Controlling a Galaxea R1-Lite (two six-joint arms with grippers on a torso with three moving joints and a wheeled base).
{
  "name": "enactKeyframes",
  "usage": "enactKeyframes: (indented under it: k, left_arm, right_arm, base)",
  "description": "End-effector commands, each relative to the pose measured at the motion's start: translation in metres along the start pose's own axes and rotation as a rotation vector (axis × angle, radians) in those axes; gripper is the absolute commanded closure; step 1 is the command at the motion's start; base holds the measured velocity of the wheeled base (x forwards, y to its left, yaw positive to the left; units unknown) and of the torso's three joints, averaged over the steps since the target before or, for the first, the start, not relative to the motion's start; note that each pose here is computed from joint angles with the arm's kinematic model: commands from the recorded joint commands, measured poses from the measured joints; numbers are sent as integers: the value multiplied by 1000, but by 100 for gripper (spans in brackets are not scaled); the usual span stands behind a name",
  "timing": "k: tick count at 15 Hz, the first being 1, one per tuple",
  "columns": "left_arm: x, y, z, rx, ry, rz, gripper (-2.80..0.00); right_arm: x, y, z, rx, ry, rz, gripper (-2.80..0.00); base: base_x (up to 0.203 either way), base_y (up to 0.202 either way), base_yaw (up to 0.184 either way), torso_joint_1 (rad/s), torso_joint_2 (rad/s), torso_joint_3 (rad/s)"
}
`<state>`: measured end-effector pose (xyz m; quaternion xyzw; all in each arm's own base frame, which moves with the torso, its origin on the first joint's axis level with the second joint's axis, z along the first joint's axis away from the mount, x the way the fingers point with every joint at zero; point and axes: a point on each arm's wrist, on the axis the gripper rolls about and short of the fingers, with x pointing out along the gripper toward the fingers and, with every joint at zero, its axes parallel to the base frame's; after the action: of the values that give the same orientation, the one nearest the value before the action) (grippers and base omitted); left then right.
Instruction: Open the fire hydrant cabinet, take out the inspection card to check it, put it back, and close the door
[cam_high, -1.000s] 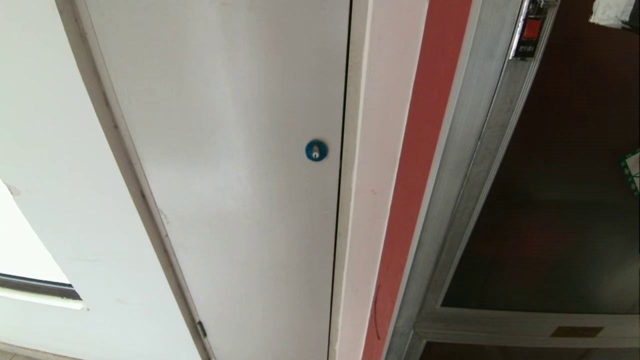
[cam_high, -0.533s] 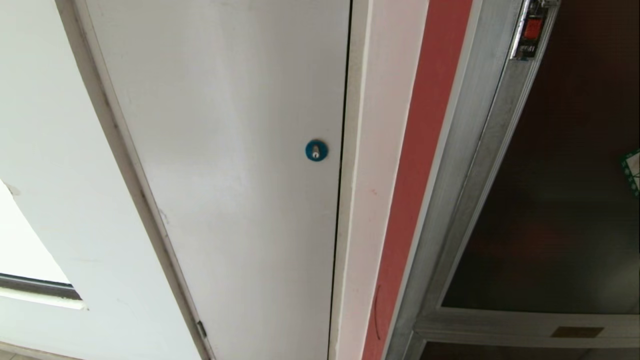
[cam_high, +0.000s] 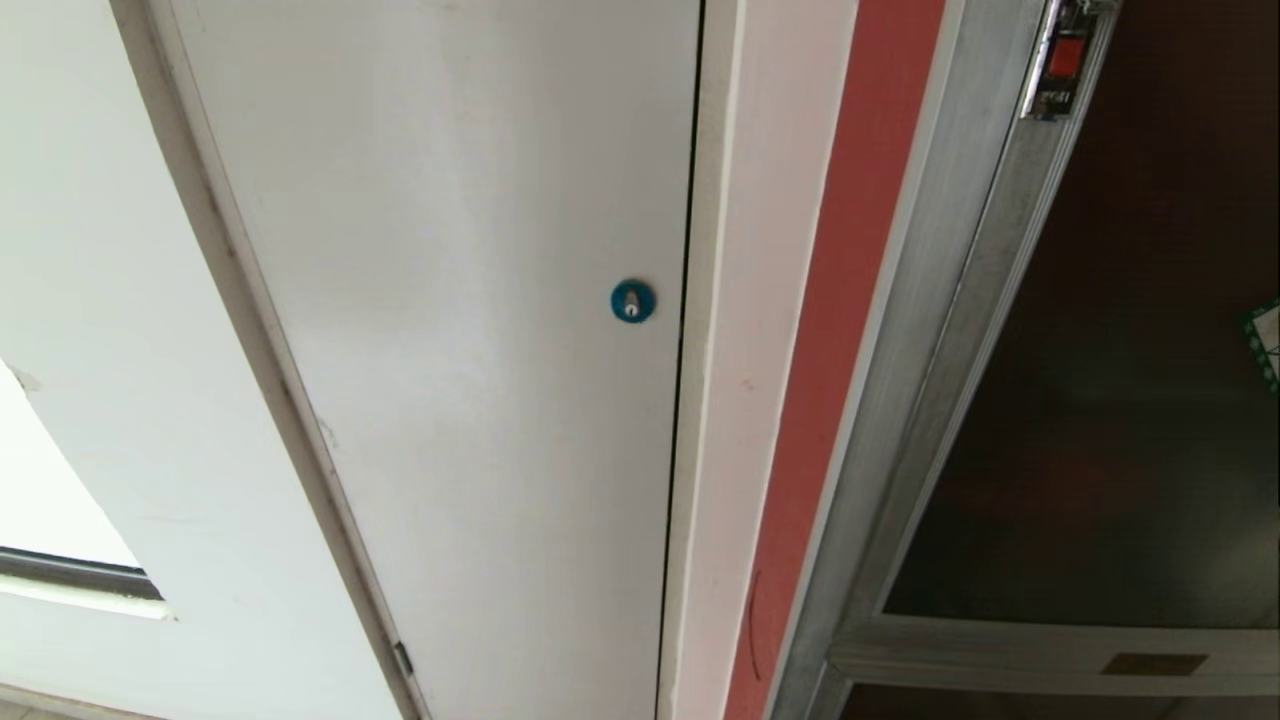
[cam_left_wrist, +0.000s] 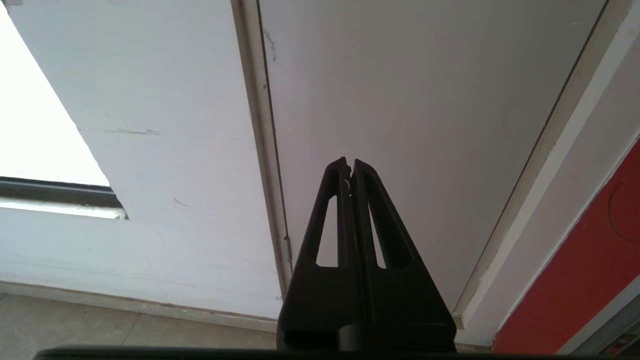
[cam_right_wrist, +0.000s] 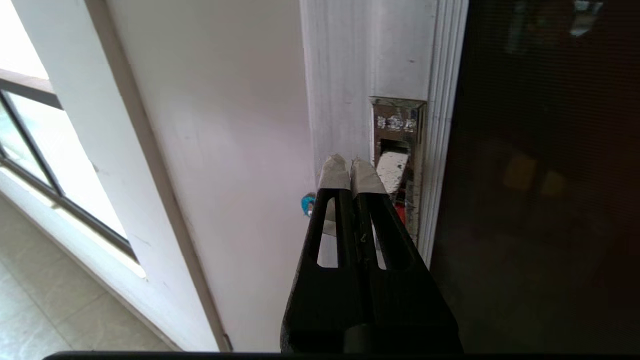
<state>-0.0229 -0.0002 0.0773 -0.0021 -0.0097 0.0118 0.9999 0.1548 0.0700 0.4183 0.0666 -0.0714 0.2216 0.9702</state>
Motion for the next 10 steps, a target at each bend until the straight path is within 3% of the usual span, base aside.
enactKeyframes:
  k: [1, 10]
  left_arm:
    - [1, 0, -2, 0, 7, 1, 0]
    - [1, 0, -2, 0, 7, 1, 0]
  right_arm:
    - [5, -3, -4, -1, 15, -16, 0]
    - [20, -8, -13, -2, 44, -49, 0]
  base:
    - [0, 0, 0, 0, 0, 0]
    - [0, 0, 0, 0, 0, 0]
